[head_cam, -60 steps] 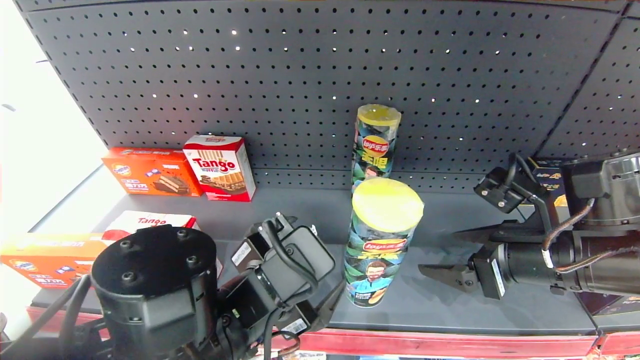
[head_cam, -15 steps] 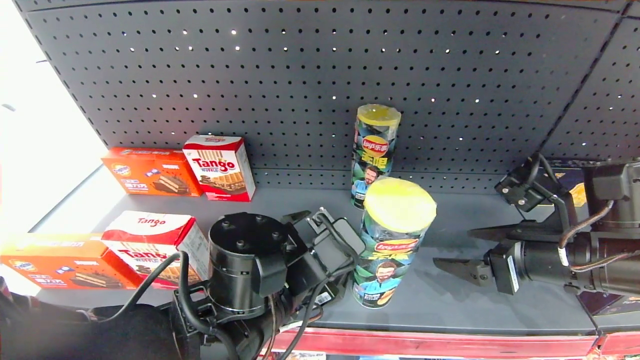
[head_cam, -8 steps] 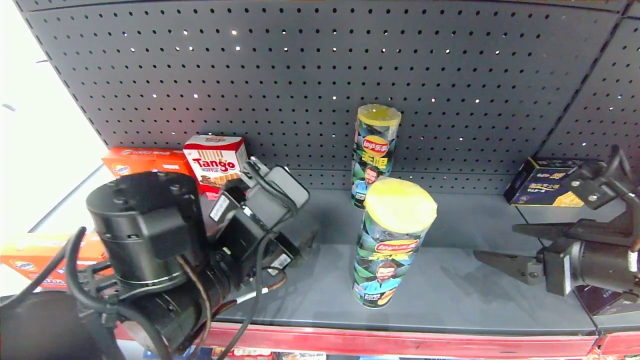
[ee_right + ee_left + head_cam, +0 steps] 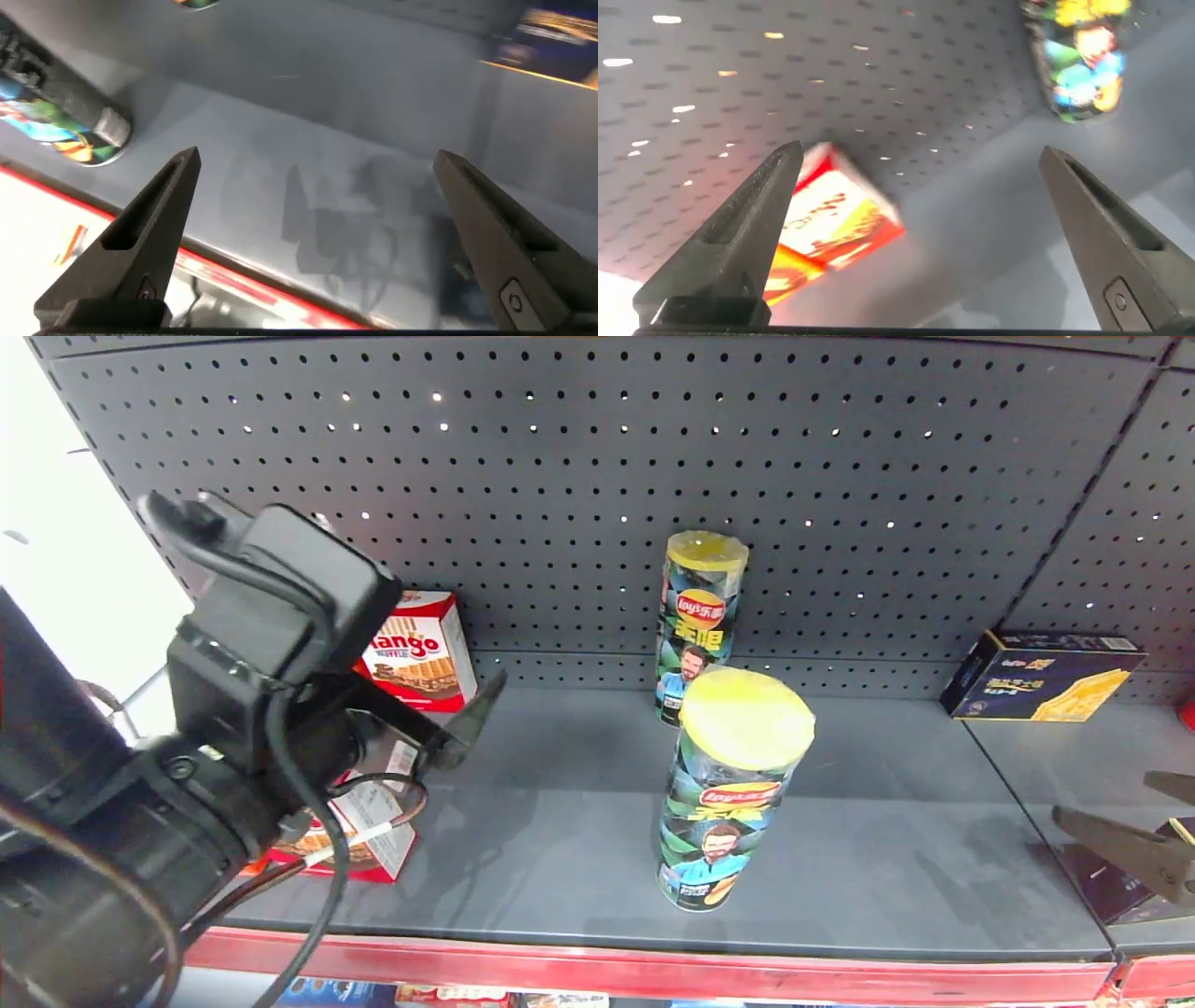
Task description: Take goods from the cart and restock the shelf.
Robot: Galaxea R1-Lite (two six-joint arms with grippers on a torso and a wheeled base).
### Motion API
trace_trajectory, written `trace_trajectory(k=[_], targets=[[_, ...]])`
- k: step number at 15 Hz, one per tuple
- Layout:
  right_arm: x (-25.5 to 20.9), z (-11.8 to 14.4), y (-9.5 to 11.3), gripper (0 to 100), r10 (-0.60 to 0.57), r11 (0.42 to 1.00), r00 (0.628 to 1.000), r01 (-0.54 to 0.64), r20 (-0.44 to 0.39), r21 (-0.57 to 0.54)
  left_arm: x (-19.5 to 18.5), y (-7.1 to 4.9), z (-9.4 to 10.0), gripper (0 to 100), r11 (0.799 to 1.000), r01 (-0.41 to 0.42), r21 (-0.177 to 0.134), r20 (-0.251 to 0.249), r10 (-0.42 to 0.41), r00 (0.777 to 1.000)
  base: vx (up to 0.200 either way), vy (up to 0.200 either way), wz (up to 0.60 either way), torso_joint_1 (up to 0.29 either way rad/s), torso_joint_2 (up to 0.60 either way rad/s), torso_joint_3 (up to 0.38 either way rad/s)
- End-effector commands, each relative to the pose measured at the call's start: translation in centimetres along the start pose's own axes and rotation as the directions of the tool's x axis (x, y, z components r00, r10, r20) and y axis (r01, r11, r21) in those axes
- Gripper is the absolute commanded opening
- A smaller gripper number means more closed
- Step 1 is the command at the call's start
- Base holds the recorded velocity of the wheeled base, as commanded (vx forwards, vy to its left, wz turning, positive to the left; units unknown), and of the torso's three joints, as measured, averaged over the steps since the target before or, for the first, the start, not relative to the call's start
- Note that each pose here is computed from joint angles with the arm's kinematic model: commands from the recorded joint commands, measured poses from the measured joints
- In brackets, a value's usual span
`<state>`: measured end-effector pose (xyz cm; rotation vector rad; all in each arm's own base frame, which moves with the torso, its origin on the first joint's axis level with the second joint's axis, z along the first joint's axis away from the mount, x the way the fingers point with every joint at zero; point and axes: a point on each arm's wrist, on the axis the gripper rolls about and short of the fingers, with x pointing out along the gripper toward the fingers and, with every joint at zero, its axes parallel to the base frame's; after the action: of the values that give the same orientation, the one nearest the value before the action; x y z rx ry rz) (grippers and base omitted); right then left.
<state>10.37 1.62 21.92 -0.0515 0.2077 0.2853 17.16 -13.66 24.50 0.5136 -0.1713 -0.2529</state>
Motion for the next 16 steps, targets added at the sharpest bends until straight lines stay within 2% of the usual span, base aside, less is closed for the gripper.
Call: trace_trajectory(k=[1, 2, 3, 5, 7, 8, 11, 13, 15, 16], targets=[[-3.2, -0.3, 0.3, 100, -0.043, 0.999, 0.992, 0.045, 0.115, -0.01, -4.2, 2.7, 0.0, 100, 0.997, -0.074, -0.033, 0.044, 0.075, 0.996, 0.0, 0.0, 0.0, 0.0, 0.0, 0.0], [-3.8, -0.4, 0.3, 100, -0.058, 0.998, 0.99, 0.06, 0.131, -0.01, -5.1, 3.2, -0.3, 100, 0.995, -0.087, -0.039, 0.05, 0.089, 0.995, 0.0, 0.0, 0.0, 0.0, 0.0, 0.0], [-5.0, -0.8, 0.5, 100, -0.073, 0.997, 0.982, 0.076, 0.173, -0.013, -7.4, 4.1, -0.9, 100, 0.992, -0.116, -0.055, 0.068, 0.12, 0.99, 0.0, 0.0, 0.0, 0.0, 0.0, 0.0], [-6.5, -2.0, 1.0, 100, -0.06, 0.998, 0.974, 0.066, 0.216, -0.022, -10.0, 4.9, -1.7, 100, 0.986, -0.152, -0.076, 0.089, 0.158, 0.983, 0.0, 0.0, 0.0, 0.0, 0.0, 0.0], [-7.8, -3.6, 1.4, 100, -0.058, 0.997, 0.964, 0.067, 0.258, -0.028, -11.7, 5.4, -2.5, 100, 0.977, -0.193, -0.093, 0.085, 0.201, 0.976, 0.0, 0.0, 0.0, 0.0, 0.0, 0.0], [-9.0, -5.4, 1.7, 100, -0.063, 0.997, 0.954, 0.075, 0.293, -0.03, -13.4, 5.6, -3.6, 100, 0.965, -0.241, -0.104, 0.064, 0.248, 0.967, 0.0, 0.0, 0.0, 0.0, 0.0, 0.0], [-10.3, -8.1, 2.2, 100, -0.069, 0.996, 0.954, 0.081, 0.291, -0.029, -15.8, 5.9, -5.1, 100, 0.965, -0.25, -0.075, 0.003, 0.251, 0.968, 0.0, 0.0, 0.0, 0.0, 0.0, 0.0], [-11.4, -10.2, 2.5, 100, -0.068, 0.997, 0.966, 0.077, 0.25, -0.025, -17.8, 6.1, -6.4, 100, 0.968, -0.249, -0.035, -0.06, 0.246, 0.967, 0.0, 0.0, 0.0, 0.0, 0.0, 0.0], [-11.1, -11.9, 2.6, 100, -0.073, 0.997, 0.972, 0.078, 0.225, -0.016, -19.2, 6.2, -7.5, 100, 0.958, -0.285, -0.018, -0.099, 0.282, 0.954, 0.0, 0.0, 0.0, 0.0, 0.0, 0.0], [-10.9, -12.0, 2.5, 100, -0.073, 0.997, 0.968, 0.08, 0.241, -0.018, -19.7, 6.2, -8.0, 100, 0.955, -0.295, -0.016, -0.105, 0.292, 0.951, 0.0, 0.0, 0.0, 0.0, 0.0, 0.0]])
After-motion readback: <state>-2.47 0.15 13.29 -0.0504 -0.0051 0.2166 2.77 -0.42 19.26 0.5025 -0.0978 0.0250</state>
